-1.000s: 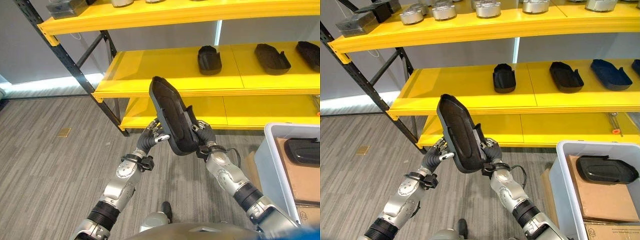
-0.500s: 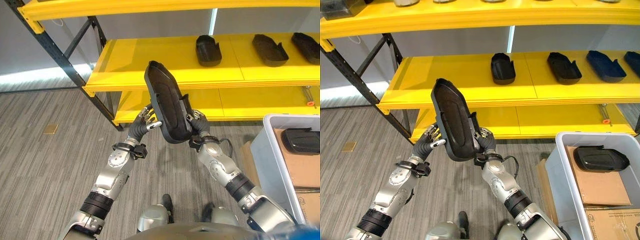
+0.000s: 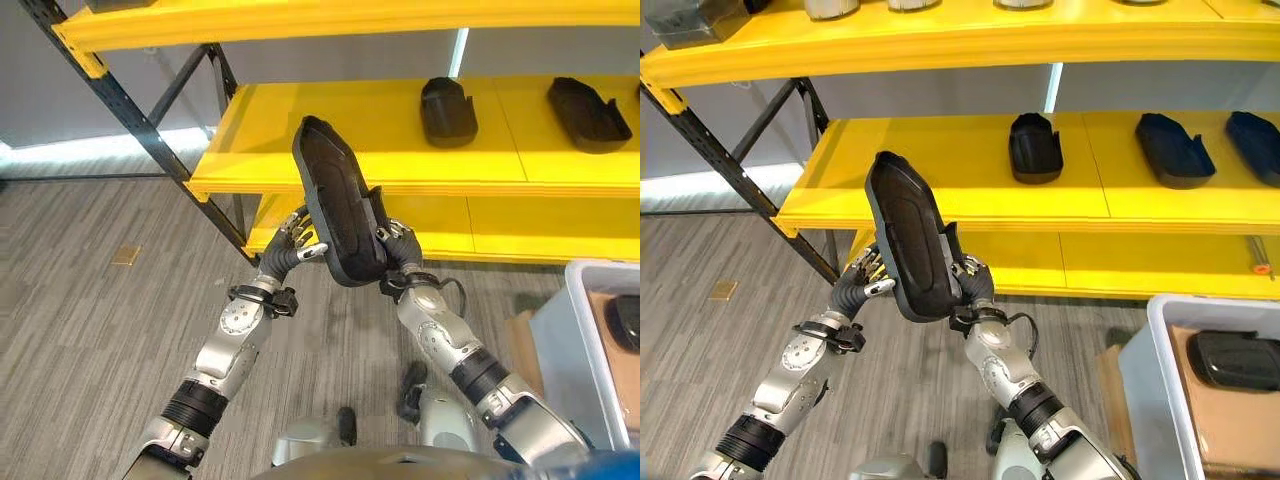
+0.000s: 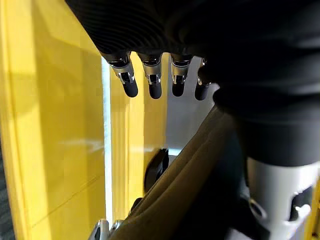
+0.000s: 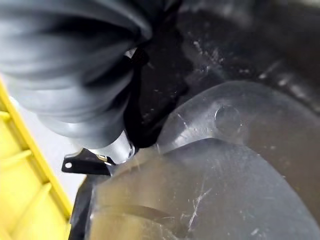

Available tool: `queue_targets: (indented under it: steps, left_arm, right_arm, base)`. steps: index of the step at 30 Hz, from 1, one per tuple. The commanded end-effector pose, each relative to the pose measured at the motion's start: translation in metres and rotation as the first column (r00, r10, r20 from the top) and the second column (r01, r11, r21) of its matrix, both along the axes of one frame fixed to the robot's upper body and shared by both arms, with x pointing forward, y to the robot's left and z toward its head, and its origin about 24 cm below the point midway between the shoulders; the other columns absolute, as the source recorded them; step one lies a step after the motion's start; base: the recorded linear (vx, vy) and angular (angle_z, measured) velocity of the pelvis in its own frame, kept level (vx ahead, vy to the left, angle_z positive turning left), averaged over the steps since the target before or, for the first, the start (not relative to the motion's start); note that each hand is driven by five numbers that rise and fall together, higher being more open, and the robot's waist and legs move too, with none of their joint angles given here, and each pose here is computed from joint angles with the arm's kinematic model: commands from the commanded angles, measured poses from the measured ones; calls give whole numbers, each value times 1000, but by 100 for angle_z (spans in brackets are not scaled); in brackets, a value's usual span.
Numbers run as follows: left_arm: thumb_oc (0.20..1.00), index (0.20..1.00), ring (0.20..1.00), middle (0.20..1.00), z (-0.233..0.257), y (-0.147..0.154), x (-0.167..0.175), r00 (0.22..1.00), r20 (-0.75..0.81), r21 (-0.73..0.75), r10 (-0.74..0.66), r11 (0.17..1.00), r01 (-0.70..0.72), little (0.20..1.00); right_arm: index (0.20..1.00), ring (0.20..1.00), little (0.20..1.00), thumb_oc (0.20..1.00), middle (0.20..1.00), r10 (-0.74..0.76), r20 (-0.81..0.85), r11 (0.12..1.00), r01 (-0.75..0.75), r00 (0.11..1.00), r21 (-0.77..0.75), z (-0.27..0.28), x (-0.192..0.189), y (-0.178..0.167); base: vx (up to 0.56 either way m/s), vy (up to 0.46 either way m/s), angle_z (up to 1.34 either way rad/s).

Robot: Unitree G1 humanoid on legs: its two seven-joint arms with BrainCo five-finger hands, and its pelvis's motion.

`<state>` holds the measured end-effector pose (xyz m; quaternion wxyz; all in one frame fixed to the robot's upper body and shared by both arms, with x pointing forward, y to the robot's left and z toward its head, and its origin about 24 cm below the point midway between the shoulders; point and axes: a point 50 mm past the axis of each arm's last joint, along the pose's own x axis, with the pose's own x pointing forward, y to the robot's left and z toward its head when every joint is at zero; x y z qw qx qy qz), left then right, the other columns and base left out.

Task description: Move parts from the plastic box to the shelf.

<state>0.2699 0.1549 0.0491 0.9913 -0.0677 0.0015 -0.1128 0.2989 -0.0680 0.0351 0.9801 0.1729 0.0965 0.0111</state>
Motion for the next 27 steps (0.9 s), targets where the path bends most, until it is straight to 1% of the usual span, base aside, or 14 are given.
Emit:
queue_targets:
  steps: [1, 8, 11, 16, 19, 22, 27]
  left_arm:
    - [1000, 1000, 1000, 1000, 23, -17, 7, 991, 116, -7, -72, 997, 74, 1000]
    - [1000, 1000, 1000, 1000, 31, -21, 9, 985, 147, -11, -86, 996, 88, 1000]
    - [1000, 1000, 1000, 1000, 33, -26, 10, 984, 157, -11, -86, 996, 89, 1000]
    - [1000, 1000, 1000, 1000, 38, -29, 14, 983, 169, -16, -77, 997, 81, 1000]
    - [1000, 1000, 1000, 1000, 39, -31, 19, 985, 173, -46, -27, 998, 35, 1000]
    - [1000, 1000, 1000, 1000, 38, -32, 18, 984, 179, -79, 7, 997, 8, 1000]
    - [1000, 1000, 1000, 1000, 38, -22, 14, 984, 171, -112, 43, 993, -24, 1000]
  right_arm:
    - [200, 200, 200, 200, 200, 74, 248, 986, -108, 966, 127, 59, 8, 42]
    - [200, 200, 200, 200, 200, 59, 279, 991, -91, 959, 102, 68, 13, 35]
    - [200, 200, 200, 200, 200, 44, 279, 992, -75, 959, 100, 67, 14, 26]
    - [200, 200, 200, 200, 200, 51, 289, 994, -77, 956, 78, 69, 17, 24]
    - [200, 200, 200, 200, 200, 115, 280, 991, -130, 953, 35, 74, 21, 37]
    - [200, 200, 200, 200, 200, 160, 284, 987, -163, 946, -13, 77, 22, 41]
    - [200, 200, 200, 200, 200, 207, 276, 978, -200, 939, -54, 80, 20, 48]
  base:
    - [190, 62, -9]
    - [163, 6, -7]
    - [180, -96, 16]
    - [87, -141, 2]
    - [113, 72, -35]
    - [87, 194, -49]
    - [89, 190, -53]
